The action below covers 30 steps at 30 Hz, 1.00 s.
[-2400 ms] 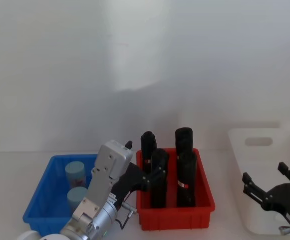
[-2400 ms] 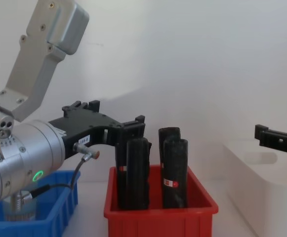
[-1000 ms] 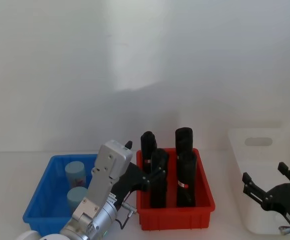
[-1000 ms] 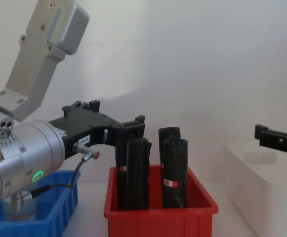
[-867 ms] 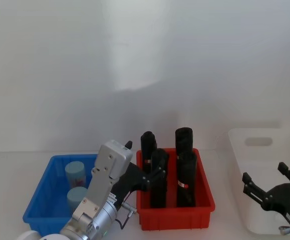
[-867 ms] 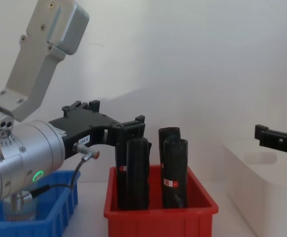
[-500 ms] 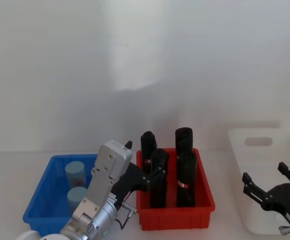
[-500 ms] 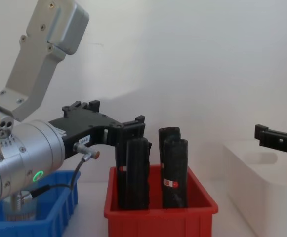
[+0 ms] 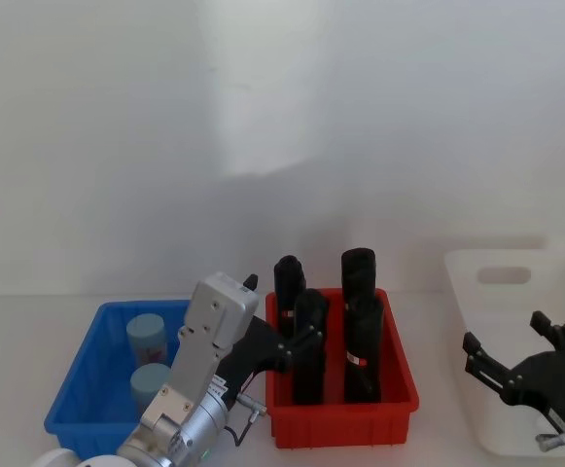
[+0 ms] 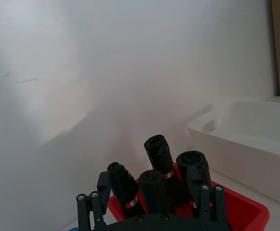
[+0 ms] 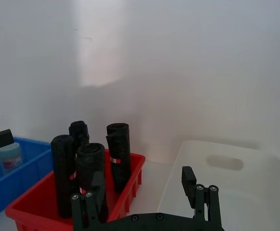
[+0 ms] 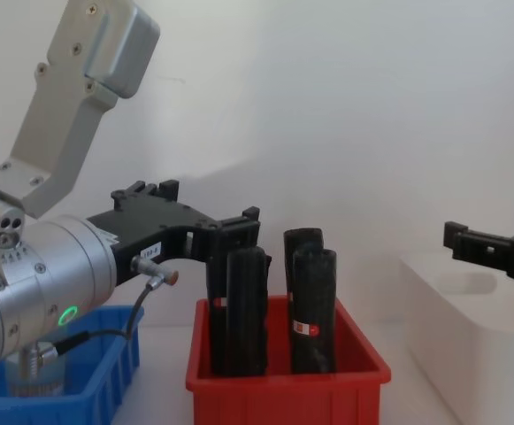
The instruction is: Pick the cotton swabs from the blue box and place them into the white box.
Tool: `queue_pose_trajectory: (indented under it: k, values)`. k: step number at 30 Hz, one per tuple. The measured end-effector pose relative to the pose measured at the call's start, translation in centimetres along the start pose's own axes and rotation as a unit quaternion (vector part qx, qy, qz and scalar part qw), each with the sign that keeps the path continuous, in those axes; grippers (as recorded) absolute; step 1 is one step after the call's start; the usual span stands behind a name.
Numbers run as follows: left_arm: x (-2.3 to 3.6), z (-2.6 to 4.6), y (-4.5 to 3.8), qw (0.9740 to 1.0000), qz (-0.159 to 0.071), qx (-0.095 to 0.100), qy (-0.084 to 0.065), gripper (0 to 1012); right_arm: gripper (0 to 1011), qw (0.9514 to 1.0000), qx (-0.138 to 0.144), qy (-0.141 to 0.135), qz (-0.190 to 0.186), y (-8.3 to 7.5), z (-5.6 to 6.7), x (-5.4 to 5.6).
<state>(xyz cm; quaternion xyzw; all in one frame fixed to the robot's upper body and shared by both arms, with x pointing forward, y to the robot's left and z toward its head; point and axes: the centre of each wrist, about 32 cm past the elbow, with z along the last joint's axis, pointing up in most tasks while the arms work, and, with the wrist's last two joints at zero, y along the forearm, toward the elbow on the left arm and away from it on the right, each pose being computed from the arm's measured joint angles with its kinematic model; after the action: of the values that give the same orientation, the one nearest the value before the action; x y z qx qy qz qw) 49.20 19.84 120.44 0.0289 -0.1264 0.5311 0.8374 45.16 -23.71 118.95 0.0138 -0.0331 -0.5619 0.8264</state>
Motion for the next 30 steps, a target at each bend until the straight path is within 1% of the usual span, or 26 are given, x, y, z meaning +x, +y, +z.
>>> queue_pose_trajectory:
  k: [6,9,12,13,14,15,17,18,20,22,26,27,28,29,30]
  values:
    - [0.00,0.00,0.00,1.0000,0.000,0.000,0.000,1003,1002,0.9997,-0.002,0.007,0.025,1.2,-0.2,0.2]
    - [0.00,0.00,0.00,1.0000,0.000,0.000,0.000,1003,1002,0.9988,-0.007,0.012,0.046,2.4,-0.3,0.2]
    - [0.00,0.00,0.00,1.0000,0.000,0.000,0.000,1003,1001,0.9980,-0.011,0.016,0.060,3.1,-0.4,0.2]
    - [0.00,0.00,0.00,1.0000,0.000,0.000,0.000,1003,1002,0.9973,-0.016,0.018,0.069,3.7,-0.5,0.2]
    - [0.00,0.00,0.00,1.0000,0.000,0.000,0.000,1003,1001,0.9968,-0.019,0.019,0.075,4.0,-0.5,0.2]
    - [0.00,0.00,0.00,1.0000,0.000,0.000,0.000,1003,1002,0.9959,-0.026,0.020,0.084,4.7,-0.6,0.2]
    - [0.00,0.00,0.00,1.0000,0.000,0.000,0.000,1003,1002,0.9947,-0.033,0.020,0.095,5.3,-0.6,0.2]
    - [0.00,0.00,0.00,1.0000,0.000,0.000,0.000,1003,1002,0.9936,-0.040,0.020,0.104,6.0,-0.6,0.2]
    - [0.00,0.00,0.00,1.0000,0.000,0.000,0.000,1003,1002,0.9925,-0.047,0.018,0.111,6.6,-0.6,0.2]
    - [0.00,0.00,0.00,1.0000,0.000,0.000,0.000,1003,1002,0.9906,-0.058,0.017,0.122,7.8,-0.5,0.2]
    - [0.00,0.00,0.00,1.0000,0.000,0.000,0.000,1003,1002,0.9883,-0.073,0.015,0.133,9.2,-0.7,0.2]
    - [0.00,0.00,0.00,1.0000,0.000,0.000,0.000,1003,1002,0.9868,-0.082,0.015,0.139,10.4,-0.8,0.1]
    - [0.00,0.00,0.00,1.0000,0.000,0.000,0.000,1003,1002,0.9868,-0.082,0.015,0.139,10.4,-0.8,0.1]
    - [0.00,0.00,0.00,1.0000,0.000,0.000,0.000,1003,1001,0.9858,-0.087,0.015,0.142,11.0,-0.9,0.1]
    - [0.00,0.00,0.00,1.0000,0.000,0.000,0.000,1003,1002,0.9853,-0.090,0.015,0.144,11.4,-0.9,0.0]
